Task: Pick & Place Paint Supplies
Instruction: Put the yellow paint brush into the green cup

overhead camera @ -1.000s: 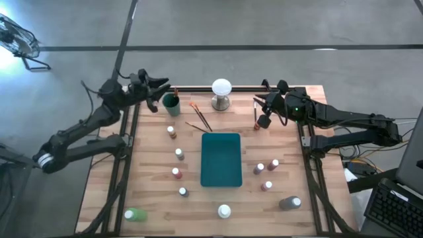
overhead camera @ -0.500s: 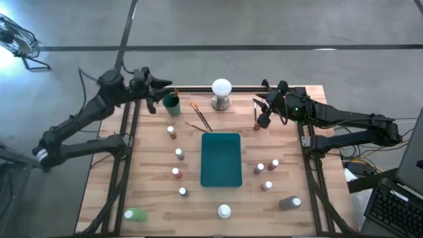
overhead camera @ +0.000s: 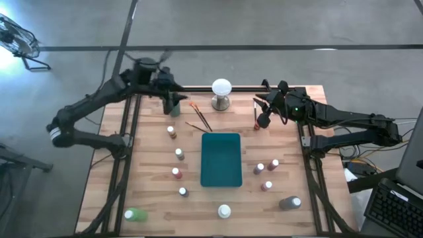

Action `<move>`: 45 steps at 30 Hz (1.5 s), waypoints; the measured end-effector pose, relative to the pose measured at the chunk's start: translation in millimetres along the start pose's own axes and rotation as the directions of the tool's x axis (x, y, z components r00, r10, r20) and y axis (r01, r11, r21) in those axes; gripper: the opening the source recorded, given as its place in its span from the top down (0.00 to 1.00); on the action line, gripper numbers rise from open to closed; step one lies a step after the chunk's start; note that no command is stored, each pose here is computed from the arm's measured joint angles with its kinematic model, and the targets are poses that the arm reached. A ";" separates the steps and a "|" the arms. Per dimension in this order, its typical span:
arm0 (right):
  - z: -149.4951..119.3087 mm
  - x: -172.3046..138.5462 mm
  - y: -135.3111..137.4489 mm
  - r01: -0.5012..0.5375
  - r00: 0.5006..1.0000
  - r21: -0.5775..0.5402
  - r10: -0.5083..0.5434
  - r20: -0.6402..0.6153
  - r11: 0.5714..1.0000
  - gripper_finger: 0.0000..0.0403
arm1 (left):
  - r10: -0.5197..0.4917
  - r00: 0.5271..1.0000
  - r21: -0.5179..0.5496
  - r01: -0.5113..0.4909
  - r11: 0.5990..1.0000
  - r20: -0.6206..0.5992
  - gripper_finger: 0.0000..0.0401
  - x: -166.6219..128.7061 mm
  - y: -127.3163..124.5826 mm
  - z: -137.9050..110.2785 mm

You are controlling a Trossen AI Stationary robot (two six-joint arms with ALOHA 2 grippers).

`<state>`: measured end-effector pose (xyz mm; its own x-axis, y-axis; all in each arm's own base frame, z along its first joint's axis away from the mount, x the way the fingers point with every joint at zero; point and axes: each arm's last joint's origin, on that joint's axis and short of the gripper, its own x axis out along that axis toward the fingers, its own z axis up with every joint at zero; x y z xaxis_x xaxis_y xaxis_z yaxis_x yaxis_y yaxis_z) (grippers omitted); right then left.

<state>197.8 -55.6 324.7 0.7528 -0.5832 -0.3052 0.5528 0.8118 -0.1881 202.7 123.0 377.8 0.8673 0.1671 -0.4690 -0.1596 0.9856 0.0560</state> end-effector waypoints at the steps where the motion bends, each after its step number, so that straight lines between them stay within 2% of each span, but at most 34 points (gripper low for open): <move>1: 0.0 0.0 0.0 0.000 1.000 0.000 0.000 0.000 1.000 0.84 | -0.001 0.999 0.015 0.001 1.000 -0.040 0.63 6.4 -1.8 0.3; 6: 0.0 0.1 0.0 0.000 1.000 0.003 0.000 0.000 1.000 0.86 | 0.050 0.963 0.124 -0.017 0.992 -0.265 0.63 37.1 -12.6 -4.8; 10: 0.0 0.0 -0.1 0.000 1.000 0.003 0.000 0.000 1.000 0.87 | 0.091 0.891 0.186 -0.007 0.982 -0.444 0.63 57.2 -19.4 -18.4; 15: 0.1 0.1 0.0 0.000 1.000 0.003 0.000 0.001 1.000 0.87 | 0.128 0.787 0.235 0.022 0.972 -0.604 0.63 79.5 -20.3 -36.9; 26: 0.1 0.1 0.0 0.000 1.000 0.004 0.000 0.001 1.000 0.78 | 0.086 0.680 0.252 0.148 0.956 -0.729 0.63 122.5 -17.1 -62.8; 37: -1.7 0.7 0.3 0.000 1.000 0.001 0.000 -0.005 1.000 0.73 | 0.059 0.599 0.229 0.212 0.950 -0.799 0.63 153.1 -14.9 -85.4; 45: -3.9 1.4 0.8 0.000 1.000 -0.002 0.000 -0.012 1.000 0.79 | 0.058 0.590 0.248 0.247 0.937 -0.806 0.63 169.9 -13.1 -95.1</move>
<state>197.9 -55.7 320.5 0.7487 -0.5827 -0.3160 0.5518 0.8121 -0.1898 307.3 136.0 213.6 0.1224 0.1343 -0.9834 0.1814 0.9711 0.1552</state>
